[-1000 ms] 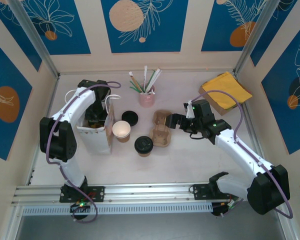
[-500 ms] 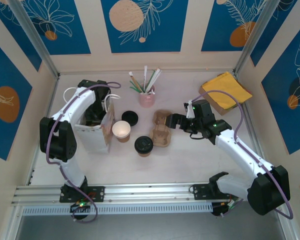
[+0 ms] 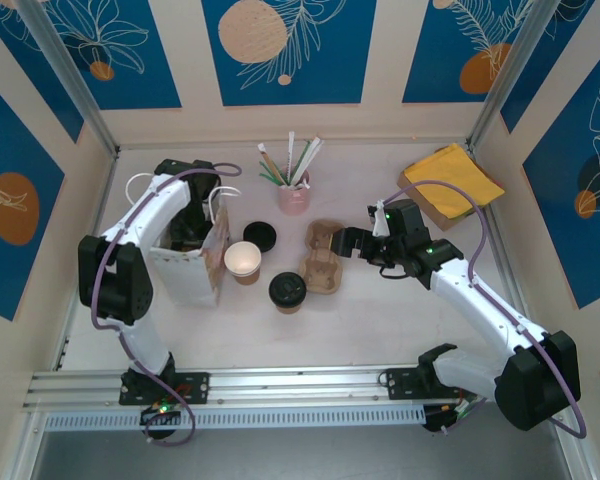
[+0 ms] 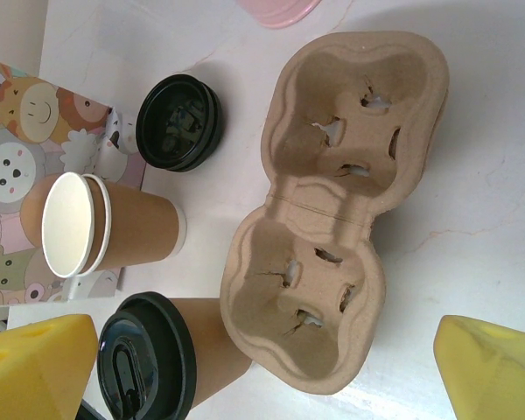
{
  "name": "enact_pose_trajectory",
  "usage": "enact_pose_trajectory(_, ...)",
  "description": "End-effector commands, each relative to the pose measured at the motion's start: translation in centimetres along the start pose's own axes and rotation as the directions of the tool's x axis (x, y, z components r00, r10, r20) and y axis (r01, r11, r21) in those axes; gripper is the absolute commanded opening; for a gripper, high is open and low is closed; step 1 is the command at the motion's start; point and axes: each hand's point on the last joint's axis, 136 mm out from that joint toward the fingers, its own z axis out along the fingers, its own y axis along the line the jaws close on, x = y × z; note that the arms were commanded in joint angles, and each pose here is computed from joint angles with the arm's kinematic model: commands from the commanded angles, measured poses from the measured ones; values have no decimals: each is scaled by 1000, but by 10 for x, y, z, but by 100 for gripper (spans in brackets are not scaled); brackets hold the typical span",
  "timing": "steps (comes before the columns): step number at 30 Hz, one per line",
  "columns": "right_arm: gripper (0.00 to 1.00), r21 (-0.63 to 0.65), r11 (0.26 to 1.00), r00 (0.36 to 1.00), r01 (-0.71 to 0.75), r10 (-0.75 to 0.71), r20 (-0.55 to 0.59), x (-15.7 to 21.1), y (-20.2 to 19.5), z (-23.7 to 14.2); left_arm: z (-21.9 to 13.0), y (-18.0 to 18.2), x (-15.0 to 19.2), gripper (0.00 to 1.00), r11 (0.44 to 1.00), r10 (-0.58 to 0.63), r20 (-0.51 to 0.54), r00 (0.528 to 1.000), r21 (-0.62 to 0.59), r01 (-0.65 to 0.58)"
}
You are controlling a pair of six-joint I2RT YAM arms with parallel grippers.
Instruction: Pack the takeout coffee
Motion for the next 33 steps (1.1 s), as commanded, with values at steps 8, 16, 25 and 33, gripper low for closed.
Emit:
enact_pose_trajectory(8,99,0,1000,1000,2,-2,-5,7,4,-4,-19,-1,8,57,999,-7,41,999,35,5)
enact_pose_trajectory(16,99,1,1000,1000,12,-12,-1,6,8,-5,-23,-2,4,57,999,-7,60,998,42,4)
enact_pose_trajectory(25,99,-6,1000,1000,29,-29,0,3,13,-6,-27,-3,1,58,999,-10,73,997,49,7)
enact_pose_trajectory(33,99,-15,999,999,41,-41,-5,2,16,-5,-36,-1,0,61,999,-17,98,995,48,12)
